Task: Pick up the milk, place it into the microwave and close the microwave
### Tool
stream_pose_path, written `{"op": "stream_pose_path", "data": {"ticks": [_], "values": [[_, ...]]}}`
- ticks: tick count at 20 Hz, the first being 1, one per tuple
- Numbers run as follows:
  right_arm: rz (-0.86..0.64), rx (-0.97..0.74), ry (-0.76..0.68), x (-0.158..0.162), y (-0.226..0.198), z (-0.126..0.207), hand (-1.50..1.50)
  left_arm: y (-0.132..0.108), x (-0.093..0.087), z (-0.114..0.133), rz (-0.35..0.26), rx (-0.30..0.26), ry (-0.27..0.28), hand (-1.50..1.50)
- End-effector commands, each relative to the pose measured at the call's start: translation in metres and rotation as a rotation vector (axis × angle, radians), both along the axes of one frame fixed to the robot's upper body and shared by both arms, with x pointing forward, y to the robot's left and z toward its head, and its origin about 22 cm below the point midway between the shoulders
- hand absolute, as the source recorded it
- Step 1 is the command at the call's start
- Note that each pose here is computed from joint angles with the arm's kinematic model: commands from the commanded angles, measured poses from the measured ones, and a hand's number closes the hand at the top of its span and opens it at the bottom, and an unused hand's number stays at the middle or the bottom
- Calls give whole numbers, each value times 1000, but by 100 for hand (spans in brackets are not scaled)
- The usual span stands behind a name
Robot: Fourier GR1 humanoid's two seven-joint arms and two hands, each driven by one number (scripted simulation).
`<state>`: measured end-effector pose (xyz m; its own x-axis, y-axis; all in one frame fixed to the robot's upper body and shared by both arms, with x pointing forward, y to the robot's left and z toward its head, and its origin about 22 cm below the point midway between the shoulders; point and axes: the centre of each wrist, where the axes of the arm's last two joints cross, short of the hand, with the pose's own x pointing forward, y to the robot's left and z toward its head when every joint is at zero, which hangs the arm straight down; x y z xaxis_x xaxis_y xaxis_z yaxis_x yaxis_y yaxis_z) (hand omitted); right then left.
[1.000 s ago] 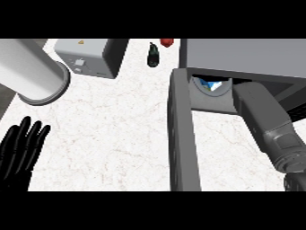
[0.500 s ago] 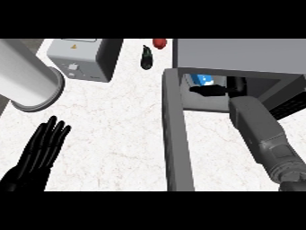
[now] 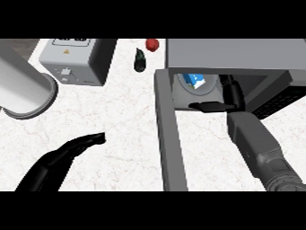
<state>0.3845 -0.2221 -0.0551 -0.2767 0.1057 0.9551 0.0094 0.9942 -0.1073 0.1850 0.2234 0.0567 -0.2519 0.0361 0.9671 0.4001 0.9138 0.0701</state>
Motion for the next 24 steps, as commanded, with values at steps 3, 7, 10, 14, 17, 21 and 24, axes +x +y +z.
{"op": "stream_pose_path", "data": {"ticks": [3, 7, 10, 14, 17, 21, 24], "values": [[68, 19, -17, -31, -19, -32, -150, -33, 12, -5, -95, 97, -7, 150], [86, 22, -18, -43, -22, -39, -150, -50, 26, -30, -96, 95, 59, 150], [84, 14, -8, -53, -37, -39, -150, -44, 46, -8, -74, 154, 23, 150], [97, 2, -18, -77, -56, -48, -150, -67, 30, -38, -205, 237, 80, 150], [88, 23, -23, -89, -51, -47, -150, -85, 35, -51, -270, 268, 118, 150], [104, -18, -61, -112, -69, -29, -150, -107, 46, -47, -310, 261, 116, 150], [87, 15, -74, -123, -64, -15, -150, -128, 36, -71, -355, 244, 151, 150]]}}
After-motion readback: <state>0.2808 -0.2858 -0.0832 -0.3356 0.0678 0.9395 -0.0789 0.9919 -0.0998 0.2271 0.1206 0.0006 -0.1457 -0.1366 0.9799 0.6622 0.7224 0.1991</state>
